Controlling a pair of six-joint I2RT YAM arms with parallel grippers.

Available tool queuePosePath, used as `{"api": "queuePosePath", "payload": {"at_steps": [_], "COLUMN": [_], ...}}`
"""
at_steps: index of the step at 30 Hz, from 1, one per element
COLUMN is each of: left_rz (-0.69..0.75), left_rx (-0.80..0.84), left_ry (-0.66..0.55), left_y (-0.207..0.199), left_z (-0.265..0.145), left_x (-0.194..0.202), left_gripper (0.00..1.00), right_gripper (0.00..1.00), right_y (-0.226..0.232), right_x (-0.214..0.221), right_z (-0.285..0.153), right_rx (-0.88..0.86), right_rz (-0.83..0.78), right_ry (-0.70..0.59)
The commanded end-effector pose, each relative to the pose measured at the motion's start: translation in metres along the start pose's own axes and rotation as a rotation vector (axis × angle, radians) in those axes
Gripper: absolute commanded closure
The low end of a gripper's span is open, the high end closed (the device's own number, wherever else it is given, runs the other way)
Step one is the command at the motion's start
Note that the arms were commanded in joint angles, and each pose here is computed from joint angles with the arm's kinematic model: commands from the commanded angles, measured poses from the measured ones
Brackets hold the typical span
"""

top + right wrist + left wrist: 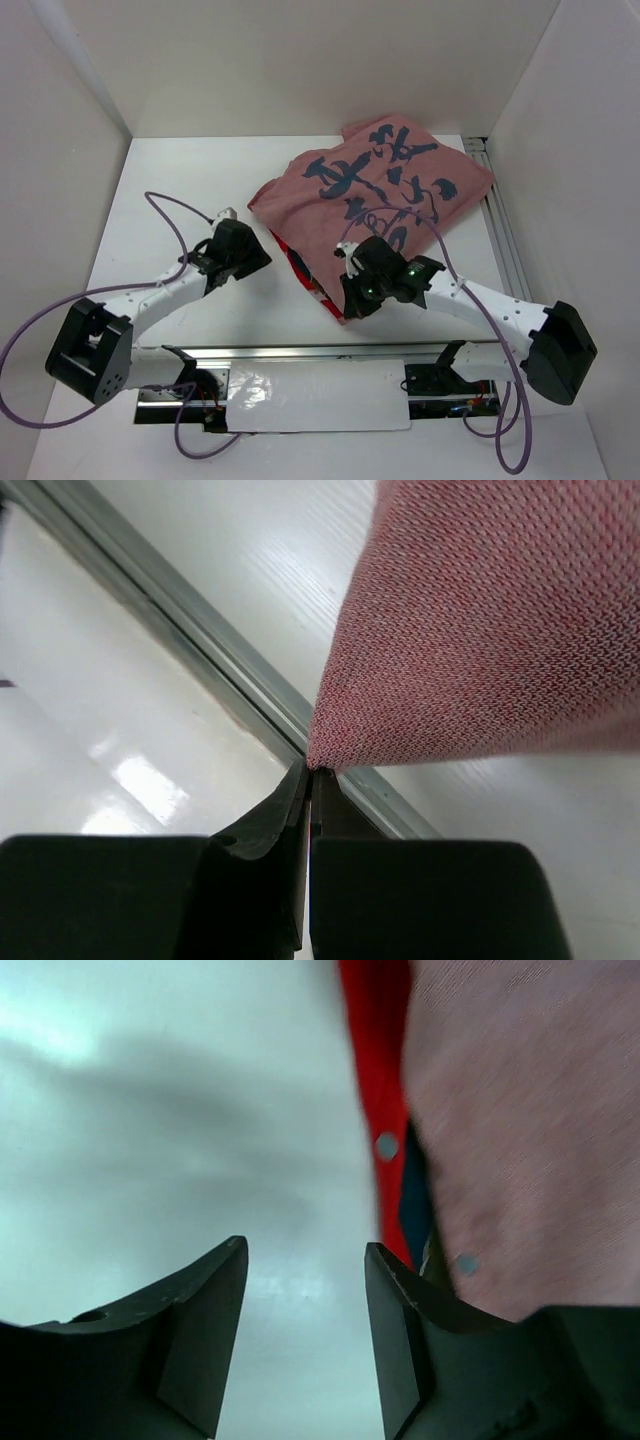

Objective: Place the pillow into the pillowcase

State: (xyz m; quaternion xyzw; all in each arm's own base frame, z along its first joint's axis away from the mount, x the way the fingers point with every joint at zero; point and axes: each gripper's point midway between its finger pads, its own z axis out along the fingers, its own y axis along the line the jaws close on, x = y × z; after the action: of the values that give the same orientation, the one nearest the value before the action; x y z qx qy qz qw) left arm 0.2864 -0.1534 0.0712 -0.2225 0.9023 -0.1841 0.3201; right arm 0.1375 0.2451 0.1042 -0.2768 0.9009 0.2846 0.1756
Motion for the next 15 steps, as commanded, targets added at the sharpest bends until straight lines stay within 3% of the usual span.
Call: {"api": "queuePosePath", "payload": {"at_steps": [1,6,7,9,11,13,15], "left_rz": [0.029,-0.025,-0.031,-0.052,-0.084,-0.103,-0.110], "left_rx": [0.083,0.121,0.143,0.146,0.099,0.067,0.046], "left_ry": [-0.087,-0.045,-0.060,-0.081,-0.103,-0.129,-0.138], "left_y": [-0.036,-0.046,-0.051,-0.054,-0.041,-0.039,-0.032], "left_z": [0.007,0.039,0.042,0.047,0.058,0.063,0.073], "left_x": [-0.047,-0.084,-0.093,-0.107,-0.119,-0.132,-0.144], "left_gripper": [0.37,0.37,0.37,0.37,0.37,0.38,0.40], "right_gripper": [1.00,0.77,0.62,0.45,0.19,0.07,0.02], "right_y": [-0.019,-0.028,-0.026,-0.024,-0.025,-0.032,-0.044], "right_x": [0.039,0.031,0.019,0.002,-0.026,-0.045,-0.064], "right_z": [0.007,0.002,-0.004,-0.013,-0.022,-0.031,-0.037], "right_rx": [0.092,0.158,0.173,0.186,0.232,0.299,0.345], "right_rz": [0.034,0.019,0.011,-0.013,-0.004,0.022,0.054], "right_ry": [0.138,0.134,0.101,0.035,-0.068,-0.150,-0.196]}}
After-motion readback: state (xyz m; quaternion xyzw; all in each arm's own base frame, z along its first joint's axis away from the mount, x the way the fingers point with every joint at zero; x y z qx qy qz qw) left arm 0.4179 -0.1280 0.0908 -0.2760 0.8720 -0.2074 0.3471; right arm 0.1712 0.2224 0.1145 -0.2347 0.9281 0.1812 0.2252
